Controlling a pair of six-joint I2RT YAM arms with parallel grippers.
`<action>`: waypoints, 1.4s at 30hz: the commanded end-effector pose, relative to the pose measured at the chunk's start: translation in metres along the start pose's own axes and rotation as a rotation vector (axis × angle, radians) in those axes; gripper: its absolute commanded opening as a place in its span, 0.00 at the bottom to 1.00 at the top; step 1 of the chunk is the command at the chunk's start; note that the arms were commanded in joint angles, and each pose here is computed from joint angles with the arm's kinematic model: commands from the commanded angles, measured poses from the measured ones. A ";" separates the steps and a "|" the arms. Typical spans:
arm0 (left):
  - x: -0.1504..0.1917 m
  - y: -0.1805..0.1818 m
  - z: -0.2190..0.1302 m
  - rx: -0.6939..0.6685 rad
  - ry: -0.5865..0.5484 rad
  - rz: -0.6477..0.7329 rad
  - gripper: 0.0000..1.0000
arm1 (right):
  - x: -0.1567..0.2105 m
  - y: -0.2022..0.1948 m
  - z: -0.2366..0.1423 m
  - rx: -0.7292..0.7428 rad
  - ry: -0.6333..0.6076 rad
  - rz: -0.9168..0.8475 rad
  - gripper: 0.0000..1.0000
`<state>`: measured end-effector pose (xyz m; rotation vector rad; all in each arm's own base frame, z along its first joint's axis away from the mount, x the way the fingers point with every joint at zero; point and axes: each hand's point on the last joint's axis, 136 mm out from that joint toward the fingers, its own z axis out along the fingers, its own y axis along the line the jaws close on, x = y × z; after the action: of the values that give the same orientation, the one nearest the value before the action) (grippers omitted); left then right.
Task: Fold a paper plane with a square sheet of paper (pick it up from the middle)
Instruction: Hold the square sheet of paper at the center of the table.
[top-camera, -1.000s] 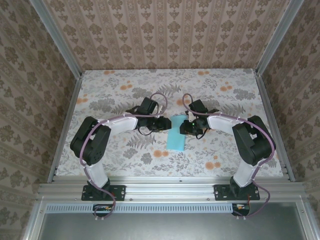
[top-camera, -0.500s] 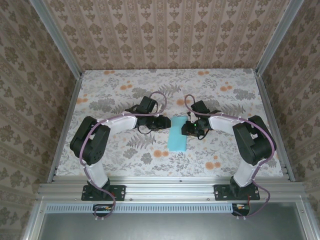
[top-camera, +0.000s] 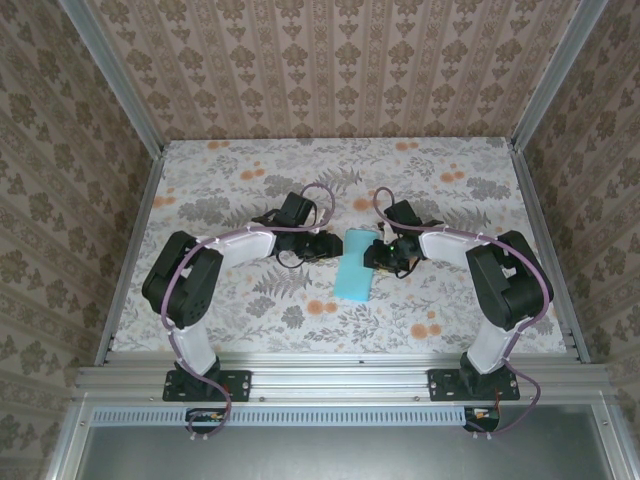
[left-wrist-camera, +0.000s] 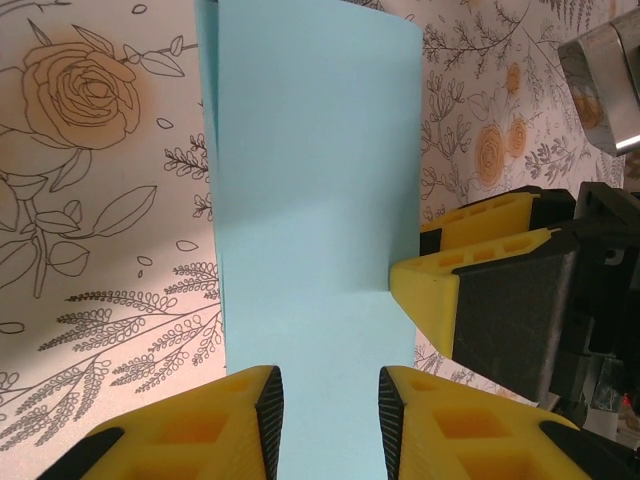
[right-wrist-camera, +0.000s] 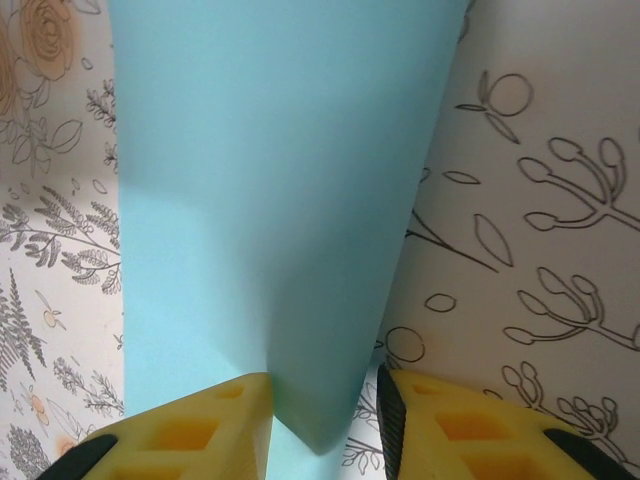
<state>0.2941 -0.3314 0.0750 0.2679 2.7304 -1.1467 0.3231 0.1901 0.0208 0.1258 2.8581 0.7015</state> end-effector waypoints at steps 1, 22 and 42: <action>-0.002 0.000 0.004 0.011 0.019 0.017 0.34 | 0.006 -0.006 0.002 0.002 0.019 0.050 0.36; -0.007 0.002 0.000 0.005 0.014 0.020 0.33 | 0.015 -0.013 0.003 0.036 0.058 0.001 0.36; -0.008 0.005 -0.003 -0.001 0.010 0.013 0.33 | 0.019 -0.022 0.008 0.091 0.099 0.014 0.38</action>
<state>0.3002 -0.3266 0.0679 0.2600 2.7485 -1.1349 0.3219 0.1886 0.0190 0.0915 2.8796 0.6870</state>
